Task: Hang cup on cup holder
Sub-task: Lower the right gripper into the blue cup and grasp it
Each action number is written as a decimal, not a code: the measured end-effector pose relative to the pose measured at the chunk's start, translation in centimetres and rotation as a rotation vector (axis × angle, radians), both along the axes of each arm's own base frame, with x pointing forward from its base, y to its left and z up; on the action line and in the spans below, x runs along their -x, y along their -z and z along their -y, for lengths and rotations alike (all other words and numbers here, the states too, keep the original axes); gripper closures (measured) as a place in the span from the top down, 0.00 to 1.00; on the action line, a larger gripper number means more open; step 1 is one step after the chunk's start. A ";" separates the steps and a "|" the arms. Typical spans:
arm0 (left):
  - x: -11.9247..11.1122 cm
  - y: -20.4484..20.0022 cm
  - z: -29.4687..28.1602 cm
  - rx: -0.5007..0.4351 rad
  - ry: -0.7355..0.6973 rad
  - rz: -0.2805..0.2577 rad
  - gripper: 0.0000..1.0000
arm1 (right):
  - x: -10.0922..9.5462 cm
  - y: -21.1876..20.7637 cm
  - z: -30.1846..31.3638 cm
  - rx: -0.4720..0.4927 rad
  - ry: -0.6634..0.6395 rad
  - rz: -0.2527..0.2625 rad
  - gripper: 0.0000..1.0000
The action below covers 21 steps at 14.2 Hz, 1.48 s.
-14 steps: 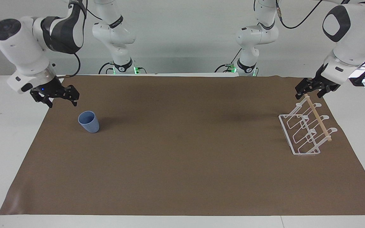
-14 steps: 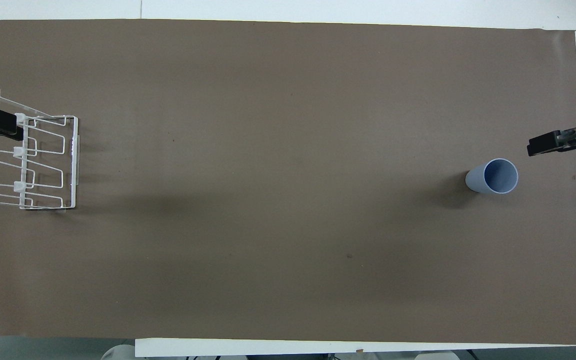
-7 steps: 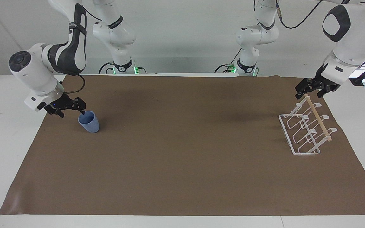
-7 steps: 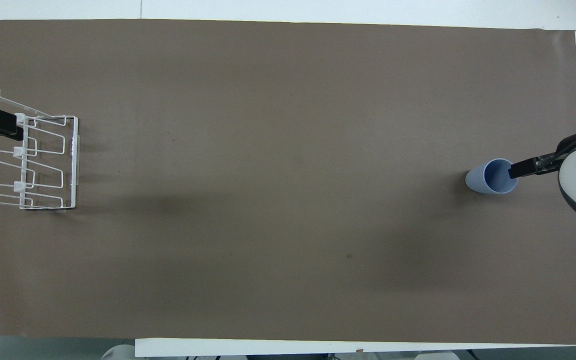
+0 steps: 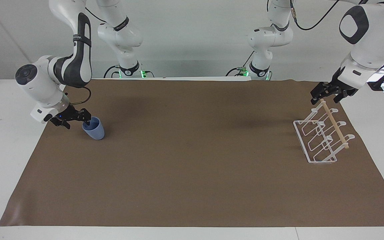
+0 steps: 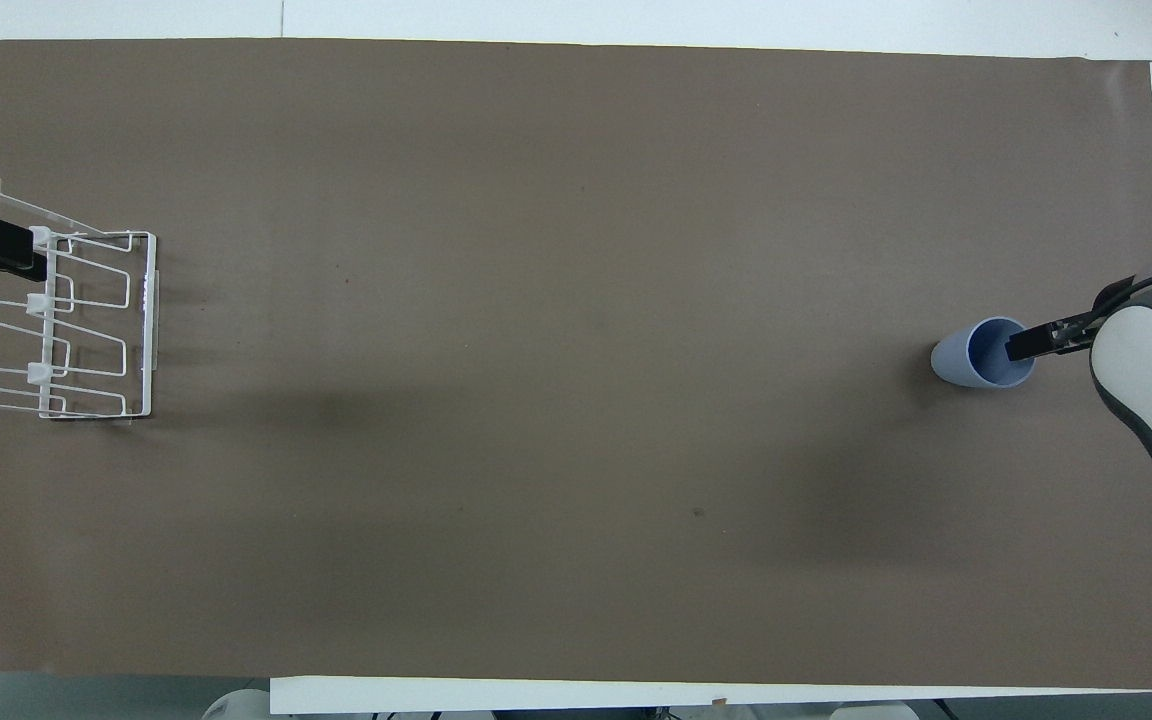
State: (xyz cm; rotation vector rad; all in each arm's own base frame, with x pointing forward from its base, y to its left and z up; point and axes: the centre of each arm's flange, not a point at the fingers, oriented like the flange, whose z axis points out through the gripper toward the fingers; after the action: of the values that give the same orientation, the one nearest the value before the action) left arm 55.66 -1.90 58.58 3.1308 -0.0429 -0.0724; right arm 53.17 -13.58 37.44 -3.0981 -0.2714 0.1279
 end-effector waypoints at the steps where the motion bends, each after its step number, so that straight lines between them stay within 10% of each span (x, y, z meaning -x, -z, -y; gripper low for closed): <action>1: 0.0 0.0 0.0 0.000 0.000 0.000 1.00 | 0.0 0.0 0.0 0.000 0.005 0.002 0.85; 12: 0.0 0.0 0.0 0.000 0.000 0.000 1.00 | 0.5 1.7 -1.1 0.001 0.040 -0.005 0.75; 19: 0.0 0.0 0.0 0.000 0.000 0.000 1.00 | 0.7 1.9 -1.1 -0.001 0.045 -0.010 0.05; 21: 0.0 0.0 0.0 0.000 0.000 0.000 1.00 | 0.7 1.9 -1.1 -0.001 0.045 -0.012 0.05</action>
State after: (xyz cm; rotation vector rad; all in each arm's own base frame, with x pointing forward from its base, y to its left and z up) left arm 55.66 -1.90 58.58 3.1308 -0.0429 -0.0724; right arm 52.51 -12.44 35.57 -3.0986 -0.2017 0.1449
